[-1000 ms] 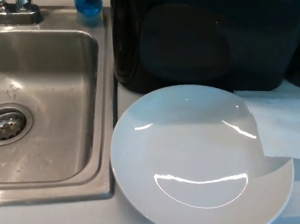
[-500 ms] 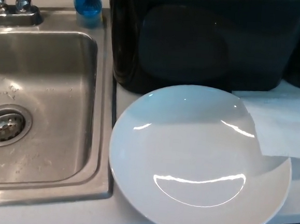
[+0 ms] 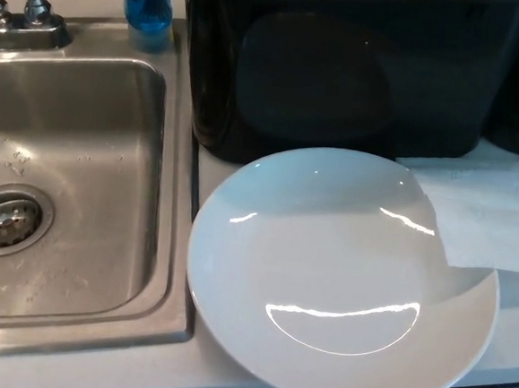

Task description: Walk towards the tissue paper container and pull out a piece of tissue paper and use it to wipe the plate

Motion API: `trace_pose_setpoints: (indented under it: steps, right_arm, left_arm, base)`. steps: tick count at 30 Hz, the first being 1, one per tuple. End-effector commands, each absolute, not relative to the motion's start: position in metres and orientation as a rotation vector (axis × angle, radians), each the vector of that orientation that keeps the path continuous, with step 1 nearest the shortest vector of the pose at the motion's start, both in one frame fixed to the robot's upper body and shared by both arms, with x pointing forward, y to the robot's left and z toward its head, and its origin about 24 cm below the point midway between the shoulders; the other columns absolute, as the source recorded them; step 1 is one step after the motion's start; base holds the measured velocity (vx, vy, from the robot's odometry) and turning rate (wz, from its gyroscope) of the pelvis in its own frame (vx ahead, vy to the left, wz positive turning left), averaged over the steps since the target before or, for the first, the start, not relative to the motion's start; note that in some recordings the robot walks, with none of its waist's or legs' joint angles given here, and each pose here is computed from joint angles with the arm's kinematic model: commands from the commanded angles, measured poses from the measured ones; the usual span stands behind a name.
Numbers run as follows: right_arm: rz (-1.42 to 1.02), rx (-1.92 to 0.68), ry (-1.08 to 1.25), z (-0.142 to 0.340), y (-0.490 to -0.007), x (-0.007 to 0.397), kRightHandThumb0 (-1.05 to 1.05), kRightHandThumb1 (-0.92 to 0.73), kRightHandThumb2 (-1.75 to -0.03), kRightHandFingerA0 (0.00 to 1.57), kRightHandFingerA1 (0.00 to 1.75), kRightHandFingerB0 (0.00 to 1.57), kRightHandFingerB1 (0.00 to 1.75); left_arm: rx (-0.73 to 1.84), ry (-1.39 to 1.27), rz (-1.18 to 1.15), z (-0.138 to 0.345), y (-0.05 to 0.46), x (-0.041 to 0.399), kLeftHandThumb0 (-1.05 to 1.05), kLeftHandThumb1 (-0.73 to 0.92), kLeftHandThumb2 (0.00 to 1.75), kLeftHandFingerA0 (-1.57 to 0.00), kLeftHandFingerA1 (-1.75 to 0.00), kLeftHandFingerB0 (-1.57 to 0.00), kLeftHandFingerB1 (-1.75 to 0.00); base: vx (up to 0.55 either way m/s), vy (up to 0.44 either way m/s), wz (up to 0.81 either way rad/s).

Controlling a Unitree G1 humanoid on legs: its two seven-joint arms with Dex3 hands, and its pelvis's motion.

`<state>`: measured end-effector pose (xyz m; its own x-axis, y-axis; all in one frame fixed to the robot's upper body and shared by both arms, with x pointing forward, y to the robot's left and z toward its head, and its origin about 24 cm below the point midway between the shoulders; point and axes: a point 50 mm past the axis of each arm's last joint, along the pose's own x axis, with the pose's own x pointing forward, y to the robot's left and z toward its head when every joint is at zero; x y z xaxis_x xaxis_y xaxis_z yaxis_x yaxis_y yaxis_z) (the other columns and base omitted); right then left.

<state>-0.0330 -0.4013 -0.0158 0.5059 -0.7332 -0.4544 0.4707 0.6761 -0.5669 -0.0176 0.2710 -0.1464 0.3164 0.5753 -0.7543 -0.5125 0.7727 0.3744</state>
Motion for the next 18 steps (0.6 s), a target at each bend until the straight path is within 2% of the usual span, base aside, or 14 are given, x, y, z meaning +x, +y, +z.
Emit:
trace_pose_setpoints:
  steps: [1,2,3,4,6,9,10,11,12,16,17,18]
  right_arm:
    - [-1.338,0.042,0.731,-0.112,-0.301,-0.047,-0.22,-0.48,-0.78,0.99,0.74,0.87,0.56]
    - [-1.356,0.122,0.709,-0.115,-0.293,-0.045,-0.21,-0.71,-0.67,0.8,0.78,0.74,0.52]
    - [-1.343,0.153,0.765,-0.123,-0.277,-0.041,-0.23,-0.73,-0.62,0.95,0.75,0.81,0.53]
    - [-1.271,0.125,0.871,-0.132,-0.255,-0.035,-0.24,-0.73,-0.61,0.97,0.77,0.82,0.53]
    - [-1.139,0.099,0.905,-0.136,-0.25,-0.036,-0.26,-0.71,-0.61,0.97,0.77,0.81,0.52]
    - [-1.11,0.093,0.912,-0.137,-0.248,-0.036,-0.26,-0.71,-0.61,0.97,0.77,0.81,0.52]
    - [-0.884,0.048,0.936,-0.142,-0.243,-0.026,-0.24,-0.71,-0.62,1.01,0.74,0.8,0.5]
    - [-0.786,0.029,0.947,-0.144,-0.239,-0.023,-0.24,-0.71,-0.62,1.01,0.74,0.8,0.5]
    - [-0.695,-0.033,0.916,-0.138,-0.236,-0.02,-0.18,-0.75,-0.65,0.9,0.7,0.71,0.47]
    - [-0.643,-0.076,0.878,-0.132,-0.232,-0.019,-0.2,-0.75,-0.65,0.88,0.68,0.68,0.47]
    - [-0.651,-0.079,0.843,-0.135,-0.229,-0.007,-0.08,-0.67,-0.75,0.93,0.65,0.65,0.47]
    - [-0.651,-0.075,0.818,-0.136,-0.226,0.001,-0.12,-0.68,-0.69,0.95,0.66,0.67,0.49]
  left_arm:
    - [0.096,1.044,0.79,-0.142,0.285,-0.029,-0.1,0.61,0.82,-1.0,-1.03,-0.91,-0.74]
    - [0.099,1.049,0.783,-0.142,0.285,-0.027,-0.11,0.61,0.79,-0.99,-1.04,-0.9,-0.73]
    - [0.089,1.056,0.79,-0.143,0.284,-0.028,-0.12,0.59,0.76,-1.01,-1.07,-0.94,-0.77]
    - [0.069,1.059,0.807,-0.143,0.284,-0.03,-0.13,0.6,0.75,-0.99,-1.06,-0.93,-0.76]
    - [0.069,1.06,0.81,-0.143,0.284,-0.029,-0.14,0.61,0.75,-0.99,-1.07,-0.92,-0.76]
    - [0.071,1.062,0.81,-0.143,0.285,-0.029,-0.14,0.61,0.75,-0.99,-1.07,-0.92,-0.76]
    - [0.076,1.051,0.805,-0.143,0.286,-0.024,-0.18,0.62,0.71,-0.98,-1.04,-0.93,-0.75]
    - [0.079,1.046,0.802,-0.143,0.287,-0.022,-0.18,0.62,0.71,-0.98,-1.04,-0.93,-0.75]
    - [0.066,1.034,0.798,-0.143,0.286,-0.018,-0.11,0.57,0.81,-0.98,-1.03,-0.93,-0.74]
    - [0.07,1.026,0.787,-0.143,0.286,-0.015,-0.1,0.56,0.84,-1.0,-1.04,-0.94,-0.74]
    - [0.084,1.007,0.771,-0.143,0.286,-0.006,-0.08,0.57,0.85,-1.01,-1.01,-0.92,-0.7]
    - [0.085,0.988,0.761,-0.143,0.286,0.0,-0.07,0.51,0.97,-1.01,-1.01,-0.91,-0.74]
  base:
    - [0.0,0.0,0.0]
    - [0.0,0.0,0.0]
    - [0.0,0.0,0.0]
    - [0.0,0.0,0.0]
    - [0.0,0.0,0.0]
    - [0.0,0.0,0.0]
    - [0.0,0.0,0.0]
    - [0.0,0.0,0.0]
    - [0.0,0.0,0.0]
    - [0.0,0.0,0.0]
    - [0.0,0.0,0.0]
    - [0.0,0.0,0.0]
